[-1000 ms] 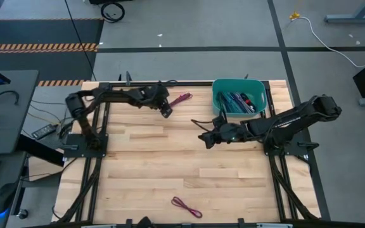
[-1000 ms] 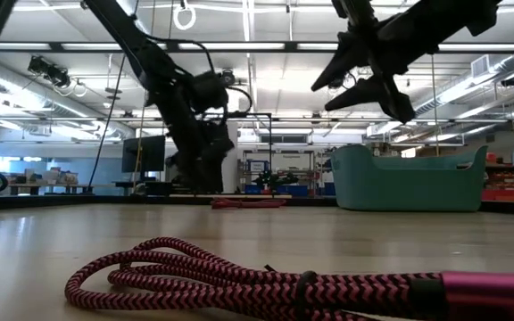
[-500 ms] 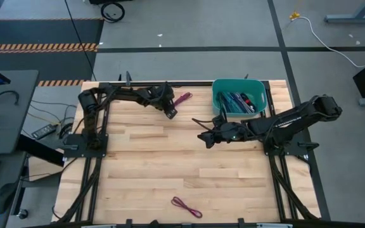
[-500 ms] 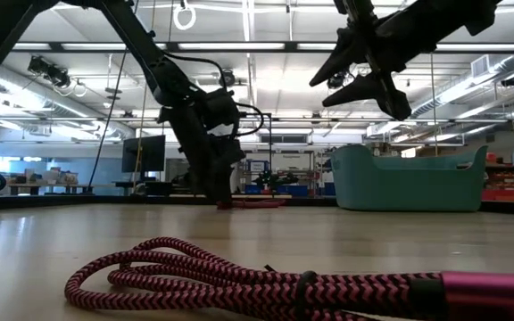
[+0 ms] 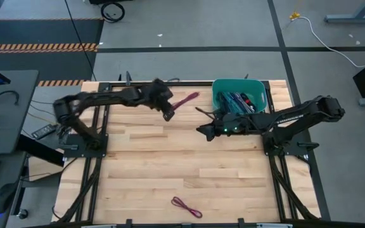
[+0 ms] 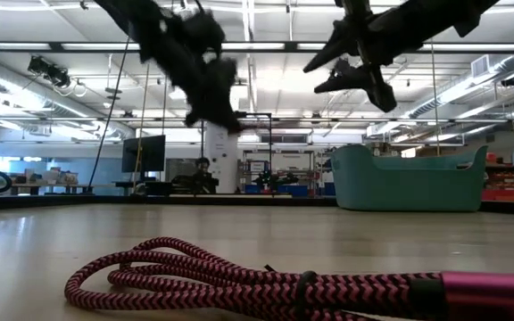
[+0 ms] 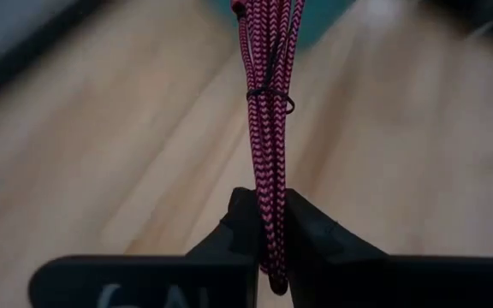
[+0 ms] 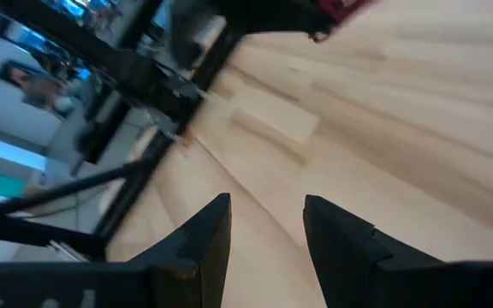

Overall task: Pick and place USB-C Cables
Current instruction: Put the pink charger cable into the blue bin

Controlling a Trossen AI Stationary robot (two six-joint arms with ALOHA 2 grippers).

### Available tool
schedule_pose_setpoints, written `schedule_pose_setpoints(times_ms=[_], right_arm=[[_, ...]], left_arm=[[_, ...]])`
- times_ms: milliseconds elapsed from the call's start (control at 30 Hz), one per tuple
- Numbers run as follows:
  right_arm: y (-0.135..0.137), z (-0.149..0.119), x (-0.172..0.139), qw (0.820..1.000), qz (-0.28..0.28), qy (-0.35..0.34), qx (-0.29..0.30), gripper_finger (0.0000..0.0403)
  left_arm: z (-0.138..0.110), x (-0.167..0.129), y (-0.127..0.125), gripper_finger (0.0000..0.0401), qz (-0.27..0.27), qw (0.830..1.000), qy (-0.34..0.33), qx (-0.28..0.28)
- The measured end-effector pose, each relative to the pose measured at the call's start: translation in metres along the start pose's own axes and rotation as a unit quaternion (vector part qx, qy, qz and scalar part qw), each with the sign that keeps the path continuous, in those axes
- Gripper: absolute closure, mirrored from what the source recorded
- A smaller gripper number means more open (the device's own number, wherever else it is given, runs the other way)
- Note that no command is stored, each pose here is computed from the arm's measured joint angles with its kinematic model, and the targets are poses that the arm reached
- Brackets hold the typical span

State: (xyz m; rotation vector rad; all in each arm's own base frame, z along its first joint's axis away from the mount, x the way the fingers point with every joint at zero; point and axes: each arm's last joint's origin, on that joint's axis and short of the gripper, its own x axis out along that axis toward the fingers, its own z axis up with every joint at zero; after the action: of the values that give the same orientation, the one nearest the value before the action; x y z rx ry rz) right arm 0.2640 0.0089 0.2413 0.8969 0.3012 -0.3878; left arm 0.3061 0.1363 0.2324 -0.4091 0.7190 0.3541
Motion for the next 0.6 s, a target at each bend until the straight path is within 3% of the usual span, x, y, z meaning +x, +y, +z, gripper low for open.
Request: schedule_pose_setpoints(times_ms=[133,267,333,467,600], right_arm=[[0.004,0.011,-0.002,0.999,0.029,-0.035,0.0,0.0249],[0.014,0.031,-0.003,0.989,0.098,-0.113,-0.008,0.0249],[0.02,0.044,-0.006,0.976,0.138,-0.168,-0.019,0.0249],[0.029,0.071,-0.018,0.932,0.197,-0.294,-0.072,0.0249],[0.034,0.095,-0.025,0.913,0.179,-0.353,-0.096,0.0242]], left_arm=[[0.019,-0.047,-0.016,0.037,-0.027,0.995,-0.097,0.019],[0.034,-0.082,-0.027,0.037,-0.062,0.979,-0.191,0.039],[0.04,-0.094,-0.031,0.037,-0.09,0.969,-0.226,0.048],[0.049,-0.102,-0.038,0.0369,-0.164,0.947,-0.271,0.056],[0.053,-0.104,-0.045,0.0367,-0.197,0.933,-0.297,0.058]])
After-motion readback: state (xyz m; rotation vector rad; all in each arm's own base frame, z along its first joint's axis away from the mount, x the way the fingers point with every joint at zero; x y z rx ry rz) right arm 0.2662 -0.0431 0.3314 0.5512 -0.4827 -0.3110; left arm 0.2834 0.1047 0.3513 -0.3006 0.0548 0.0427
